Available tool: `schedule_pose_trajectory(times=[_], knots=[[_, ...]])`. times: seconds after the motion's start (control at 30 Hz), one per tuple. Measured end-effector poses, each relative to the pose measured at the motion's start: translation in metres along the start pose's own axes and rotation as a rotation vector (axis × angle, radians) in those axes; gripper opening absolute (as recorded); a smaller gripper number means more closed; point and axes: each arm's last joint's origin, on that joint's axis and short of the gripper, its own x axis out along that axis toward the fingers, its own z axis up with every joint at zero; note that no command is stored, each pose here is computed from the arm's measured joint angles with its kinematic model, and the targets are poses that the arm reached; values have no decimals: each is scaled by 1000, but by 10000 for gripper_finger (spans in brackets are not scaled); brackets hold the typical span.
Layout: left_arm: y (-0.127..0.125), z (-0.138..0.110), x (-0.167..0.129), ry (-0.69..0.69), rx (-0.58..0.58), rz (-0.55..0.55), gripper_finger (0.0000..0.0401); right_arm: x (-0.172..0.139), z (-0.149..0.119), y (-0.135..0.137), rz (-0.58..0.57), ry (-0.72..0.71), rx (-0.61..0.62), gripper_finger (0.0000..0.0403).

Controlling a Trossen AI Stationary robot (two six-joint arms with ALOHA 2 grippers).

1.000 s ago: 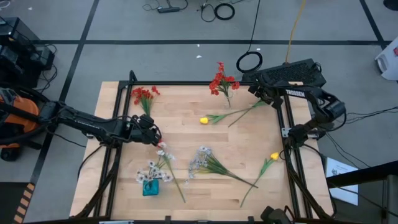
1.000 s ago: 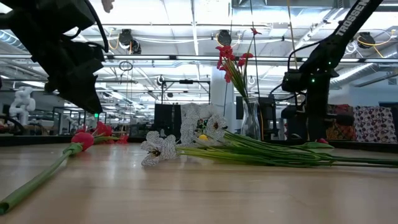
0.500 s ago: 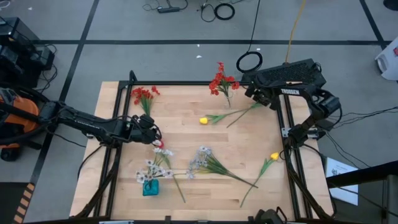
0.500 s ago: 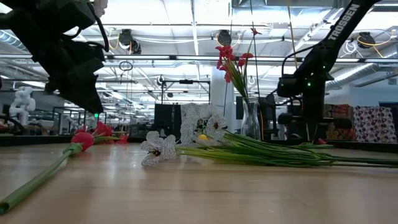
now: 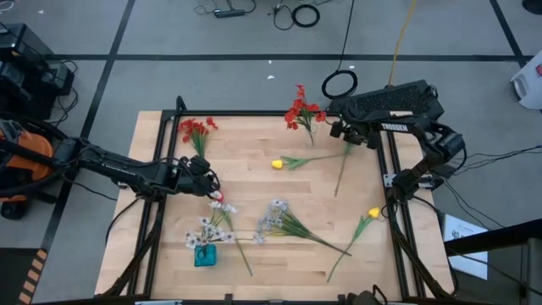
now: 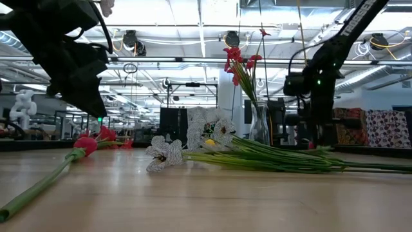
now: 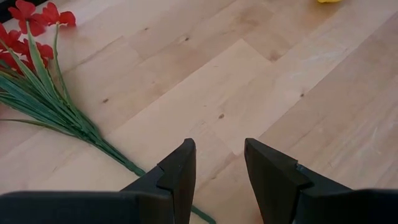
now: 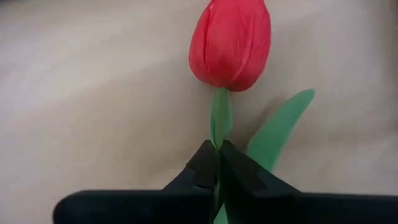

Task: Sort flowers into vase by color
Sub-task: Put the top red flower into the transparent flower vase

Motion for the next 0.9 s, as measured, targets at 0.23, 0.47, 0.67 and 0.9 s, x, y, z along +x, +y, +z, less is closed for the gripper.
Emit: schedule_pose_trajectory(times=[0.23, 0.47, 0.67, 0.9], knots=[[0, 0, 0, 1, -2, 0, 144, -49, -9, 7, 143, -148, -68, 2], [0, 0, 0, 1, -3, -1, 144, -107, -25, -8, 238, -333, -121, 1], [0, 0, 0, 6, -3, -5, 144, -149, -41, -23, 341, -526, -191, 1], [0, 0, 0, 6, -4, -5, 144, -187, -50, -34, 437, -780, -265, 0]])
